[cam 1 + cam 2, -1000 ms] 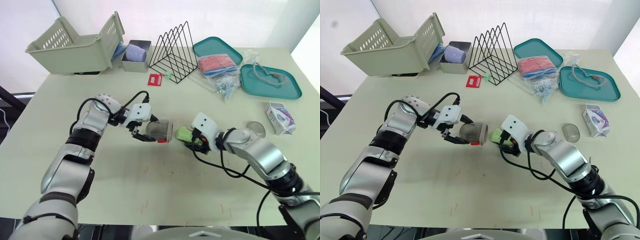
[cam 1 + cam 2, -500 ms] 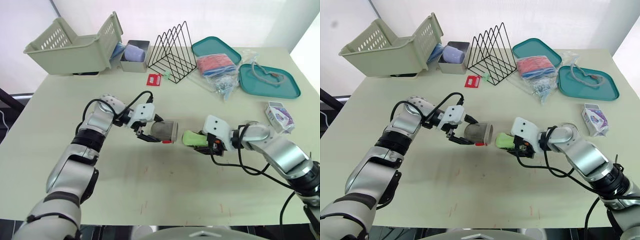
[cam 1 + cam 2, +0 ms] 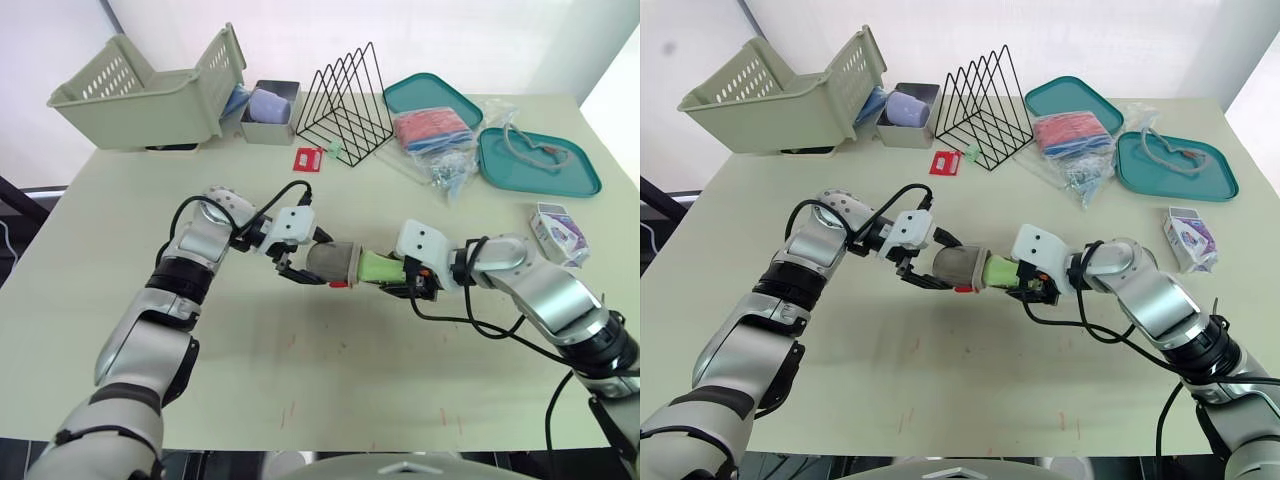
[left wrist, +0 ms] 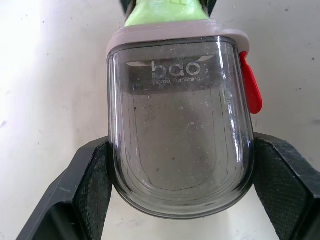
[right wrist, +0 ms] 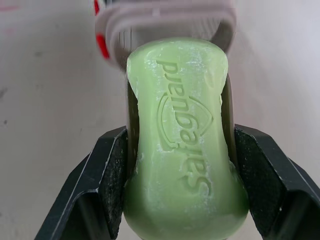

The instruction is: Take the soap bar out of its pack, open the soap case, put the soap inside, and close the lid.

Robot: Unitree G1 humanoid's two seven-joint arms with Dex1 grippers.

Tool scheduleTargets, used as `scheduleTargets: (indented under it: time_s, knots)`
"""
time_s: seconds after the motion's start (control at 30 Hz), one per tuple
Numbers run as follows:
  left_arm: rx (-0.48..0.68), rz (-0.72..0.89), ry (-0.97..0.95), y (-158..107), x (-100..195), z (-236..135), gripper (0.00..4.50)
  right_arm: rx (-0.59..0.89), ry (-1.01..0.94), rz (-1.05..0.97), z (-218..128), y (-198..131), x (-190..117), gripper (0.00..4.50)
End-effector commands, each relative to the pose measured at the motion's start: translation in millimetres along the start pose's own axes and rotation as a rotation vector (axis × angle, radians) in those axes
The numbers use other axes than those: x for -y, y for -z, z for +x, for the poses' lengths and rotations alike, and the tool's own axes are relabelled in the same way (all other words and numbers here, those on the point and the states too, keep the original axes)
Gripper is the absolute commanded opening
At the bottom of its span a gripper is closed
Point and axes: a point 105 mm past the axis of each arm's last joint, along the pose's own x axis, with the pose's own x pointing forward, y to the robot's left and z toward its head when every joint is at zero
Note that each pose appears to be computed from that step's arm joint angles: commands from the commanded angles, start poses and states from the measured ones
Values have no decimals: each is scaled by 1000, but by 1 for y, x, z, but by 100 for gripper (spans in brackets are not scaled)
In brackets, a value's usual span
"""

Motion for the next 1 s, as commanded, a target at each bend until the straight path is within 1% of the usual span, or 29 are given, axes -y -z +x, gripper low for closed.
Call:
scheduleTargets:
  time_s: [0.03, 0.37, 0.63, 0.8, 1.0]
  knots:
    - [18, 29, 1, -8, -1, 0, 345, 29, 3, -40, -2, -11, 3, 254]
    - [73, 33, -1, -18, -3, 10, 345, -2, -38, -55, 1, -17, 1, 254]
    - [104, 17, 5, -27, -3, 25, 345, -45, -61, -79, 4, -30, 1, 254]
    - [87, 8, 5, -23, -2, 29, 345, -58, -53, -94, 1, -37, 3, 254]
    - [76, 10, -12, -23, -6, 31, 345, -56, -77, -101, 4, -36, -4, 254]
